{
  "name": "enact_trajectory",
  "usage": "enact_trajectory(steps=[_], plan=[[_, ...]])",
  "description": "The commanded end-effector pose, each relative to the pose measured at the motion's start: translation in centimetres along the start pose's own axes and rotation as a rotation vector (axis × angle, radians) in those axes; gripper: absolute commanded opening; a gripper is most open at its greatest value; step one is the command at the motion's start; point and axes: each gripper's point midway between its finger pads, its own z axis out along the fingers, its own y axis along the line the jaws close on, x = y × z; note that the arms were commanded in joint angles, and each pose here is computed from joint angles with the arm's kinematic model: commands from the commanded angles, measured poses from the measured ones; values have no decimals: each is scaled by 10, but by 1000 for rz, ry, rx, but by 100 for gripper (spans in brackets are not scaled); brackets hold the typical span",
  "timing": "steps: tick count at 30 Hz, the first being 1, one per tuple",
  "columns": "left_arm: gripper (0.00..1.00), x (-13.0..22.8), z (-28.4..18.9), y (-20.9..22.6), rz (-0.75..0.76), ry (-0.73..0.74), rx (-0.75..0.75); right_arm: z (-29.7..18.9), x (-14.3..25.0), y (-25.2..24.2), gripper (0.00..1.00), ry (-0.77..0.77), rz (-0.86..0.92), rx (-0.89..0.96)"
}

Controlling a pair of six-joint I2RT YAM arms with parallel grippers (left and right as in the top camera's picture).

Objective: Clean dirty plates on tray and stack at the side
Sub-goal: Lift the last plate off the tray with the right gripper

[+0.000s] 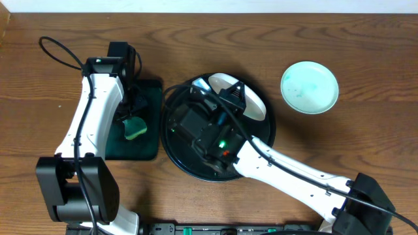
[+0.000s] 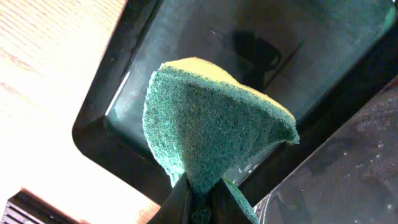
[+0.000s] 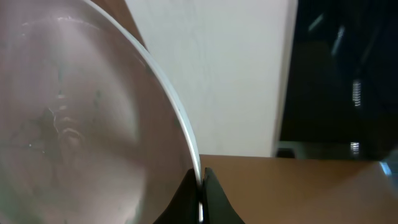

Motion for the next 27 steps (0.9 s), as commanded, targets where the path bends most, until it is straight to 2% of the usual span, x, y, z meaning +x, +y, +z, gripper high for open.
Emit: enact_trajectory(steps=[1,5,10,14,18,22,25,27], plan=[[7,2,3,2,1,15,1,-15,1,-25,1,13,-32,95],[7,2,3,2,0,15,1,-28,-4,-25,1,-10,-54,111],[7,1,3,2,0,12,3,-18,-8,-10,1,-42,-15,14],[7,2,3,1,8,15,6,-29,0,-33,1,13,-10,156],[7,1,3,1,7,12,8,-24,-9,-11,1,-46,3,28],[7,2,3,1,11,14,6,-37,-7,-22,1,-36,30,108],[7,1,3,1,10,12,8,-27,-16,7,1,-98,32,-70],[8,2,3,1,11,16,9,-22,-10,2,1,-67,79,-43]])
